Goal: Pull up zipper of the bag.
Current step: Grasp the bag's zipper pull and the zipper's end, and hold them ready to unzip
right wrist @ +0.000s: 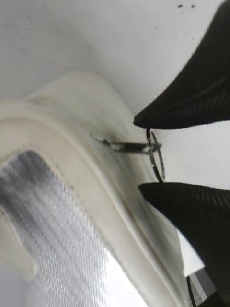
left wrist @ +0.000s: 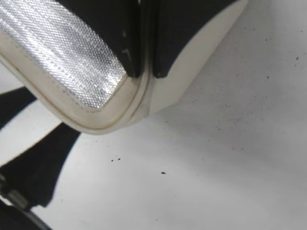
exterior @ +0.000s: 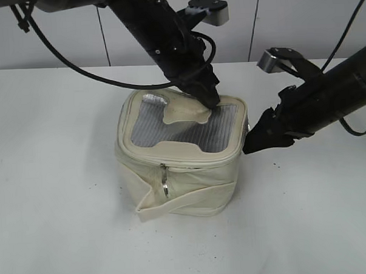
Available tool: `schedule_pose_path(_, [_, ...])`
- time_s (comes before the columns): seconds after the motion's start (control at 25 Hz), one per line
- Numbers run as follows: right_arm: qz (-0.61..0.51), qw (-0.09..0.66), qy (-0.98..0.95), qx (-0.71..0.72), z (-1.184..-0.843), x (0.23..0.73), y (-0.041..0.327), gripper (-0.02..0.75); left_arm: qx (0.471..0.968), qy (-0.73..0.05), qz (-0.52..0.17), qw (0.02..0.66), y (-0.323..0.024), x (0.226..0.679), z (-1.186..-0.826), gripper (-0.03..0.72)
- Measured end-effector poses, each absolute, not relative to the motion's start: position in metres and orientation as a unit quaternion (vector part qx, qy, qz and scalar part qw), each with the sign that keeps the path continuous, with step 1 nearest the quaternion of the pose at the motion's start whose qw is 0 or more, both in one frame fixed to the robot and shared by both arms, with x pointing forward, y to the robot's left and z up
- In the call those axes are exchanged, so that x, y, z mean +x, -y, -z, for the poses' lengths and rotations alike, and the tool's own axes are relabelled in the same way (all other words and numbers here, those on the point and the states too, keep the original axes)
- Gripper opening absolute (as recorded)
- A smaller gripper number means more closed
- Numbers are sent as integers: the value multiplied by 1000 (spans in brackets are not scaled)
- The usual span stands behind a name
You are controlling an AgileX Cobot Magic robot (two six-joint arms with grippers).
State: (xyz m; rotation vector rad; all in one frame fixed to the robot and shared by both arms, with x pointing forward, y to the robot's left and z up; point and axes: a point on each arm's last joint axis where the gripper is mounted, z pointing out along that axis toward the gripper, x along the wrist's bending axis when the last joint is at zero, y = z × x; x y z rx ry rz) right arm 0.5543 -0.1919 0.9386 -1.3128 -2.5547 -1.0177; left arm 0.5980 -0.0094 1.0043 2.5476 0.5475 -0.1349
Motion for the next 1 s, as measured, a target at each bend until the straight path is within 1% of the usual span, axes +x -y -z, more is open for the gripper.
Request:
schedule_pose_path(0.28, [314, 65, 840, -437, -972, 534, 194, 249, 934, -239, 54, 262, 10, 599, -1004, 45])
schedule_pose_path(0.36, [297, 70, 848, -434, -976, 524, 193, 98, 930, -253, 52, 263, 10, 600, -1004, 45])
schedule_pose_path(0.4, [289, 75, 852, -431, -976, 518, 191, 55, 927, -261, 52, 264, 10, 600, -1004, 45])
schedule_pose_path(0.44, [282, 79, 855, -428, -975, 513, 189, 22, 924, -270, 52, 265, 10, 601, -1004, 44])
schedule_pose_path(0.52, [270, 87, 863, -418, -974, 502, 180, -6, 921, -279, 51, 267, 10, 602, -1005, 43])
schedule_pose_path(0.64, [266, 94, 873, -398, -976, 489, 163, -16, 919, -286, 50, 268, 10, 602, -1005, 43])
schedule_pose_path(0.76, [268, 78, 875, -396, -977, 486, 152, -16, 919, -287, 49, 268, 10, 602, -1005, 43])
schedule_pose_path(0.88, [254, 27, 871, -421, -975, 494, 159, -14, 920, -286, 47, 264, 9, 603, -1004, 42])
schedule_pose_path(1.0, [236, -13, 862, -449, -977, 503, 177, 24, 922, -284, 44, 260, 9, 603, -1004, 42])
